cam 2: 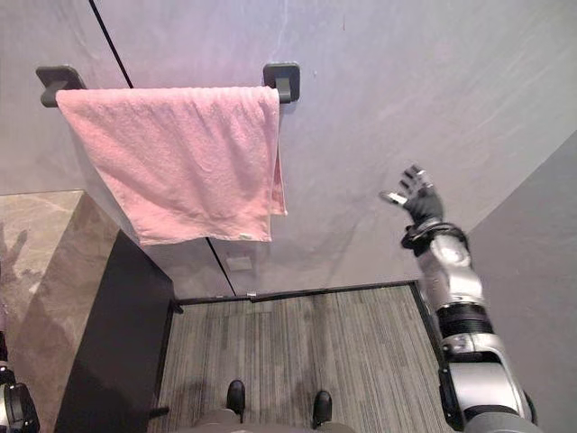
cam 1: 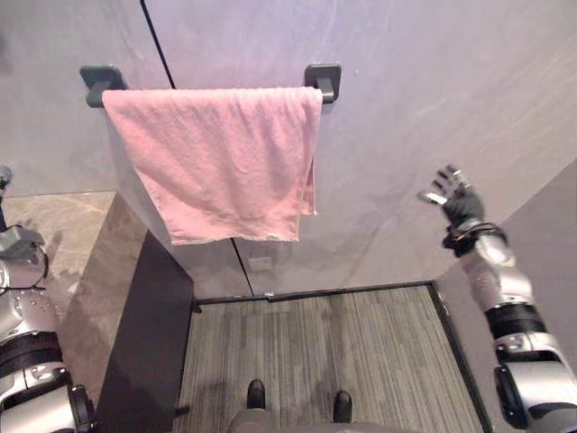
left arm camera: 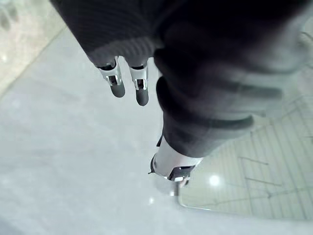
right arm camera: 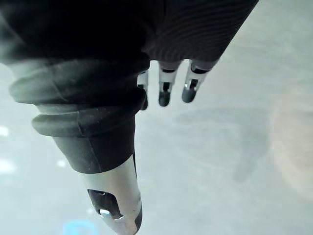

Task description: Organize washtable

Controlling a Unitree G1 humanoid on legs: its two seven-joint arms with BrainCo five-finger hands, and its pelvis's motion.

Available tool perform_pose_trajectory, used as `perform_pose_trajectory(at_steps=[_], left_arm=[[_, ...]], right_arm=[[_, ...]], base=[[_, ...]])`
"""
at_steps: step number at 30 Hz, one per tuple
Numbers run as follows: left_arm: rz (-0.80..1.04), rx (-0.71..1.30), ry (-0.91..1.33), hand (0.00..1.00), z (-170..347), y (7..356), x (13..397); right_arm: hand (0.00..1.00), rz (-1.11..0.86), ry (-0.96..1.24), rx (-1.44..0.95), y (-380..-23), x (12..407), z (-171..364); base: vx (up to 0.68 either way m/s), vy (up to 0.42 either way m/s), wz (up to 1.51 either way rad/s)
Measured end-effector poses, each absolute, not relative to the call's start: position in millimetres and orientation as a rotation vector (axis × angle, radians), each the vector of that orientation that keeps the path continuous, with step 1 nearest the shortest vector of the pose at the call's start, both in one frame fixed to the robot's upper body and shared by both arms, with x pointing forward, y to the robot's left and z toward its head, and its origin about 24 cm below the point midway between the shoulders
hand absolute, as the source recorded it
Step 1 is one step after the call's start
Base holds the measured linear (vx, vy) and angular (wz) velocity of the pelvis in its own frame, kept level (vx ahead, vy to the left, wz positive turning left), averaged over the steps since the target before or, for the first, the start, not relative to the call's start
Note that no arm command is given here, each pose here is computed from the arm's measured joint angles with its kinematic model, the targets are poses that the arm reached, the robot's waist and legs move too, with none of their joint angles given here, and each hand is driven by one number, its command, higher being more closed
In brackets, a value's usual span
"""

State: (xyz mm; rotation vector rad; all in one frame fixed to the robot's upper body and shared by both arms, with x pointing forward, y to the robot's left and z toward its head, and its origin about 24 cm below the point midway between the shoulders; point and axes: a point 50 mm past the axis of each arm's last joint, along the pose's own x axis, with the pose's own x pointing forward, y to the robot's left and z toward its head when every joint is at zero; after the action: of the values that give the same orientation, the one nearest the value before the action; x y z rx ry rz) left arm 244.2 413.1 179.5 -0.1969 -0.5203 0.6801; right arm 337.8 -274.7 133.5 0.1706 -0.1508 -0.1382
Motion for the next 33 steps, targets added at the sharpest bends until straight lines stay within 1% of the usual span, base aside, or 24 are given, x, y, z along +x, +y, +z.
perform_pose_trajectory(at_steps=[2,3,5,7,8,9,11,12,13,15,18,20,24,28,30,33], left_arm=[[0.657,-0.157,-0.607,0.00,201,404,242],[0.649,-0.136,-0.631,0.00,208,401,242],[0.571,-0.038,-0.750,0.00,237,376,240],[0.510,0.008,-0.800,0.00,248,361,241],[0.453,0.025,-0.825,0.00,253,347,245],[0.422,0.032,-0.831,0.00,254,339,247],[0.293,0.061,-0.822,0.00,253,314,256],[0.174,0.071,-0.802,0.00,250,295,263],[0.116,0.058,-0.793,0.00,248,288,265],[-0.050,0.017,-0.759,0.00,240,267,271],[-0.188,-0.058,-0.668,0.00,221,252,278],[-0.258,-0.087,-0.590,0.00,205,246,281],[-0.328,-0.153,-0.436,0.00,174,242,288],[-0.392,-0.191,-0.324,0.00,152,234,296],[-0.416,-0.189,-0.293,0.00,150,227,303],[-0.497,-0.183,-0.303,0.00,167,210,322]], right_arm=[[0.00,-0.125,-0.326,0.173,-269,332,171],[0.00,-0.111,-0.375,0.171,-265,329,181],[0.00,-0.055,-0.603,0.166,-250,313,221],[0.00,-0.021,-0.689,0.167,-243,306,234],[0.00,0.010,-0.738,0.172,-237,301,240],[0.00,0.030,-0.751,0.171,-232,300,242],[0.00,0.160,-0.726,0.173,-206,305,237],[0.00,0.283,-0.670,0.165,-181,309,227],[0.00,0.337,-0.637,0.166,-172,310,222],[0.00,0.509,-0.530,0.145,-142,311,204],[0.00,0.665,-0.417,0.120,-116,318,191],[0.00,0.724,-0.371,0.080,-112,322,189],[0.00,0.788,-0.294,0.047,-110,325,180],[0.00,0.842,-0.222,0.047,-94,329,166],[0.00,0.850,-0.210,0.073,-86,333,164],[0.00,0.869,-0.263,0.076,-70,342,186]], base=[[-0.03,0.002,0.07],[-0.02,0.001,0.09],[-0.01,0.002,0.15],[0.00,0.003,0.17],[0.00,0.004,0.25],[0.00,0.012,0.26],[-0.02,0.018,0.16],[-0.03,0.010,0.11],[-0.04,0.008,0.08],[-0.02,0.001,0.02],[-0.03,-0.005,0.08],[-0.02,-0.002,0.20],[0.00,-0.010,0.12],[0.00,-0.014,0.07],[-0.02,-0.005,-0.01],[-0.06,-0.013,0.00]])
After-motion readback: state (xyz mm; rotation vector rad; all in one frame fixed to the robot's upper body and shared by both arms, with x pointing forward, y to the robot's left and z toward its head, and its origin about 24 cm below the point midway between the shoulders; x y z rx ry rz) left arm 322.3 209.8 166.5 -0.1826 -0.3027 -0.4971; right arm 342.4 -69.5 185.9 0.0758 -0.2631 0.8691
